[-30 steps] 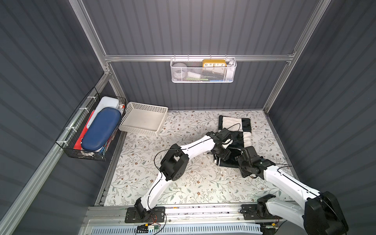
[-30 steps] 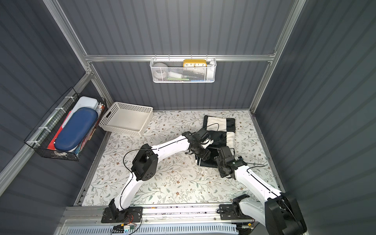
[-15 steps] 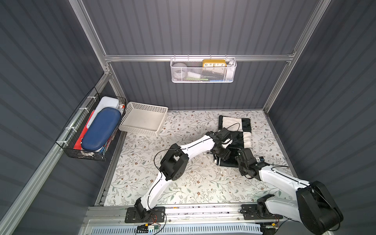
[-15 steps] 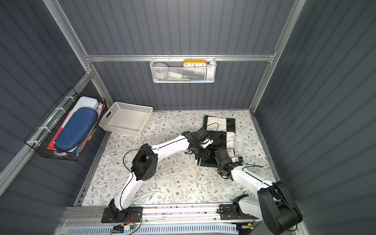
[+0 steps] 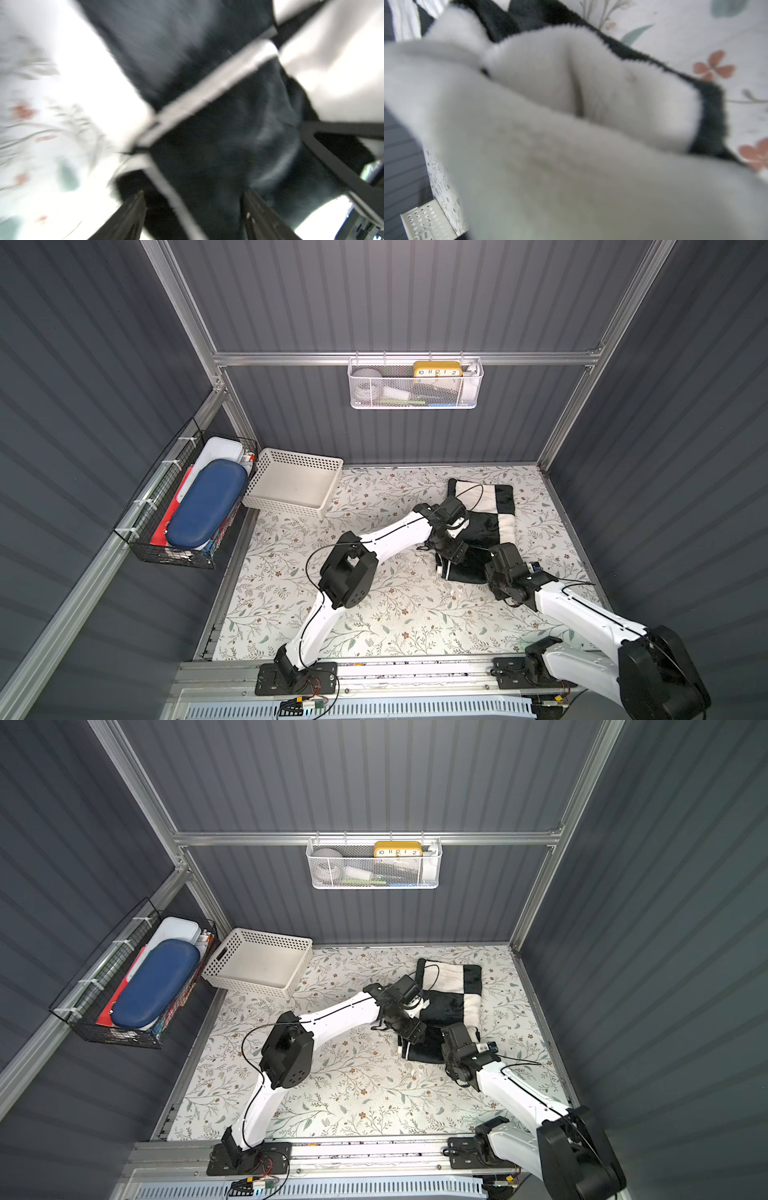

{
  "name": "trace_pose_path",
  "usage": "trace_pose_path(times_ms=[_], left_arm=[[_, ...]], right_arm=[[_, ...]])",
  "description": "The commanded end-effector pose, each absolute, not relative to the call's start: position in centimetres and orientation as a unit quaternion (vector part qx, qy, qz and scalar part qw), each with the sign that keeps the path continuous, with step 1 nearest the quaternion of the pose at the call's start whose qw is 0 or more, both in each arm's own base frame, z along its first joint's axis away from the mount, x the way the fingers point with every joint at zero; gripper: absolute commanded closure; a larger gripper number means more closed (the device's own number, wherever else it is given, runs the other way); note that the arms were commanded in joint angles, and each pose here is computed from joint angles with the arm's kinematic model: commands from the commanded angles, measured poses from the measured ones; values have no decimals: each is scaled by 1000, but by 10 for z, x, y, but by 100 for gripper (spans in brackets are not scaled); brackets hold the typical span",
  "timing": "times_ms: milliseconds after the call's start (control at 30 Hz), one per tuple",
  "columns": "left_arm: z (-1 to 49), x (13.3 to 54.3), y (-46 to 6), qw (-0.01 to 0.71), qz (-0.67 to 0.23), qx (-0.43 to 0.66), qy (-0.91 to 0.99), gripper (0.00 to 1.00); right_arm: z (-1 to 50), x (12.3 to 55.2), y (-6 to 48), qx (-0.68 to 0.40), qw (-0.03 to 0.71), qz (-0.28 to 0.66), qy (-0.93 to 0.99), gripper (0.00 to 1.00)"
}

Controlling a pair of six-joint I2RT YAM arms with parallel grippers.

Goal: Roll up the pillowcase
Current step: Roll the pillowcase at the center of the board.

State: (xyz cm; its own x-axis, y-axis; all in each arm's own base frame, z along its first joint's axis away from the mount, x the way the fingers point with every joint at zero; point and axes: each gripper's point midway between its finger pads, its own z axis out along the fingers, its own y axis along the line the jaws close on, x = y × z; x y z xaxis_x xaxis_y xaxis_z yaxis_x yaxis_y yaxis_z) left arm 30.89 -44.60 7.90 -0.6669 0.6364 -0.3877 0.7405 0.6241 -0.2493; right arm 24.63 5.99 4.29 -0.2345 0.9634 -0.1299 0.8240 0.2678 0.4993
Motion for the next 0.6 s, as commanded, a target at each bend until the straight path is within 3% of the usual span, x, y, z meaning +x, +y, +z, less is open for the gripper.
trace_pose_path(times_ms=[0,100,200,333,567], left_arm=[[99,321,-425,153,-178,371,898,23],[102,319,-425,152,-184,373,897,23],[108,318,-426,156,-191,374,894,23],[107,317,-427,155,-194,379,891,24],[101,317,-429,151,-195,388,888,26]], right_arm=[[30,184,68,564,82,114,814,95],[34,156,72,549,33,106,829,95],[42,151,69,556,47,127,820,95],[67,167,63,566,82,138,809,93],[86,210,85,543,60,157,822,88]])
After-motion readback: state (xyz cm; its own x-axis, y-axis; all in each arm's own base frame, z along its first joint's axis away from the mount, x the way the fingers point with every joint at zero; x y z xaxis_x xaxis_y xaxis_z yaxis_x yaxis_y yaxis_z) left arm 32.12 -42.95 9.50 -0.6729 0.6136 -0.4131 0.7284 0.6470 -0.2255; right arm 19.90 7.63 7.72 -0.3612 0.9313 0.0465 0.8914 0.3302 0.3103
